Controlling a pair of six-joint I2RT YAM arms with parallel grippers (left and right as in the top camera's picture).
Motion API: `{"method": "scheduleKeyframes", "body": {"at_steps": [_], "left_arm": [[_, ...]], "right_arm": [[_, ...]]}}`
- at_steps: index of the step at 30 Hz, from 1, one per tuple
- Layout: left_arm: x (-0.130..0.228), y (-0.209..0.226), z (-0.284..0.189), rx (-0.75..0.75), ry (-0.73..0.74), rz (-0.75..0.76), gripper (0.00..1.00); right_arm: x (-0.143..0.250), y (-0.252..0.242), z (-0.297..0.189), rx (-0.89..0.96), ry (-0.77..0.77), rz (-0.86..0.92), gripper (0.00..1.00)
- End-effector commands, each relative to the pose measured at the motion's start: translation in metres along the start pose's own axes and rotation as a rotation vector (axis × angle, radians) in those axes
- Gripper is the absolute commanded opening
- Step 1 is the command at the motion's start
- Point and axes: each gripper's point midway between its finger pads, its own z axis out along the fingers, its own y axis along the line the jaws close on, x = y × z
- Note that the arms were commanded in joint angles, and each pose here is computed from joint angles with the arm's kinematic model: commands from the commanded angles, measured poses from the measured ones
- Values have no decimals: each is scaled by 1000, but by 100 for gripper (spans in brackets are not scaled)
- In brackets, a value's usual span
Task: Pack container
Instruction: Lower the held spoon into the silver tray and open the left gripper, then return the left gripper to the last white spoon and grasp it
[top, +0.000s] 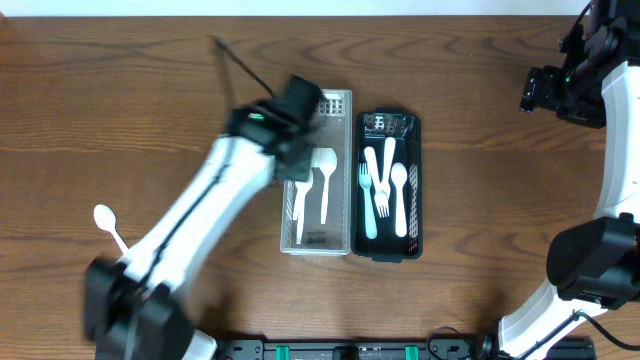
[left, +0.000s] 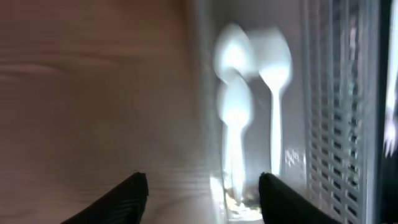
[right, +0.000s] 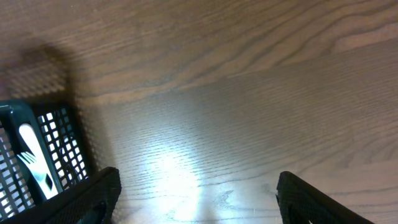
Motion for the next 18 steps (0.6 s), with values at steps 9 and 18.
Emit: {"method": "scheduleKeyframes", "body": {"at_steps": [9,18], "left_arm": [[44,221,-70,-249,-85,-766,81],[129,304,-11,-309,55,-1105,85]], "right_arm": [[1,-2,3,-2,11,-8,84],[1,-2,3,-2,11,-8,84]]}}
